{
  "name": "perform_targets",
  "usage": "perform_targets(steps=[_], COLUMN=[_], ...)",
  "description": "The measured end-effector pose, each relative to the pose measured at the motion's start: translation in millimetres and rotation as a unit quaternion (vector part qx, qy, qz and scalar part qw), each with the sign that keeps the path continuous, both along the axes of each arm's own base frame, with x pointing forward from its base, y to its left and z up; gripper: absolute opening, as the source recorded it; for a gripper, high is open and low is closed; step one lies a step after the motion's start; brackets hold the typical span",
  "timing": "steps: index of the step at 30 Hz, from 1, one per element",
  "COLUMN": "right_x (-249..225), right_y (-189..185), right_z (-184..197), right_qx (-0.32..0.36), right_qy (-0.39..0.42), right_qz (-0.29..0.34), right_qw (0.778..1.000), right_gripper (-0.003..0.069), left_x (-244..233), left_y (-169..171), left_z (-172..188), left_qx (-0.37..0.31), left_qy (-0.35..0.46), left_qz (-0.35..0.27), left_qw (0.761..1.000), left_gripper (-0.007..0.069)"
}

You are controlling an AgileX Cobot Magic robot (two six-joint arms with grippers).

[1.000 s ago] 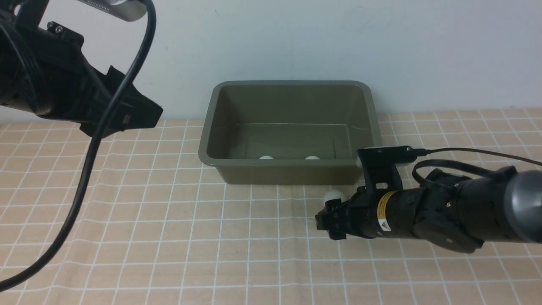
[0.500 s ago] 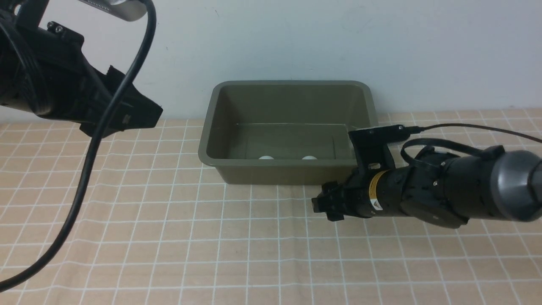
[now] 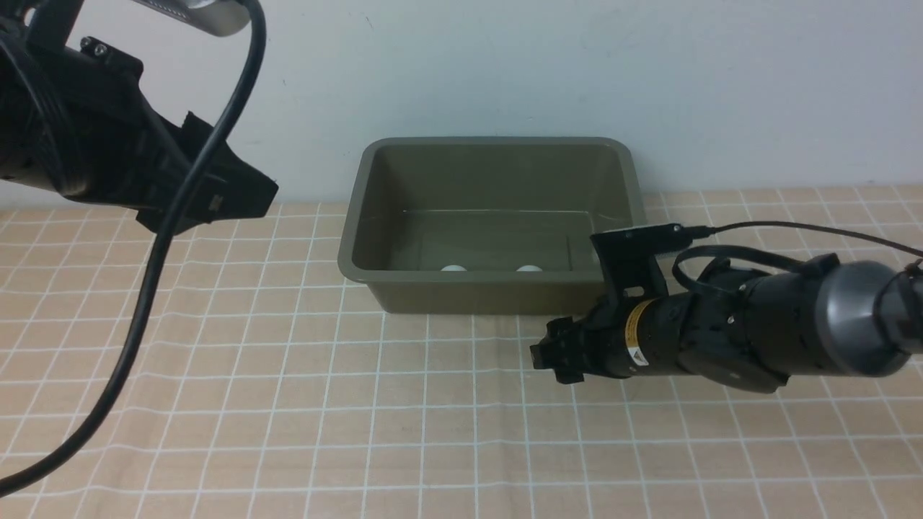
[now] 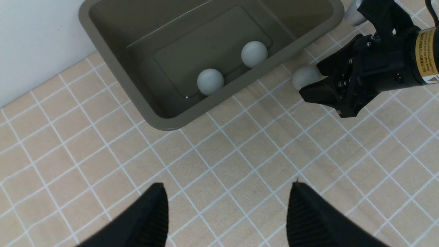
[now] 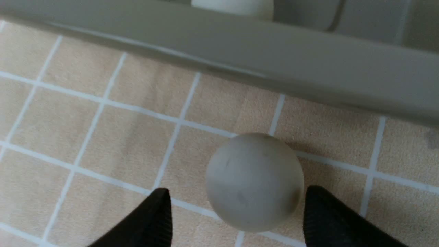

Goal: Put the table tennis balls into the box on the light coffee tablecloth.
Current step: 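Reach for and grasp a ping pong ball on the table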

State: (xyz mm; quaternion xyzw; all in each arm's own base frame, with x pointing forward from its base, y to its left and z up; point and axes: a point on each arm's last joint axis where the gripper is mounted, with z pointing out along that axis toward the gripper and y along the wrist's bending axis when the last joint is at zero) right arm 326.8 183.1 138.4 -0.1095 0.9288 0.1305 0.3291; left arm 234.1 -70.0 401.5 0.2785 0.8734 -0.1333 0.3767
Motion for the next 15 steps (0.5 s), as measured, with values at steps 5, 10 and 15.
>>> perform_targets(steps=[5, 10, 15], right_x=[2.2, 2.4, 2.8], right_y=[-1.7, -0.9, -1.2], right_z=[-4.9, -5.3, -6.0], right_qx=[0.003, 0.006, 0.003], right_qy=[0.003, 0.001, 0.001], right_qz=[-0.001, 0.001, 0.004], right_qw=[1.0, 1.0, 1.0], right_gripper=[0.046, 0.0396, 0.0313], left_x=[0.0, 0.0, 0.0], left_y=[0.0, 0.0, 0.0], left_z=[0.0, 0.0, 0.0], left_qx=[0.0, 0.0, 0.0], left_qy=[0.0, 0.0, 0.0], left_qz=[0.0, 0.0, 0.0], left_qw=[1.0, 1.0, 1.0], left_gripper=[0.0386, 0.0386, 0.0386])
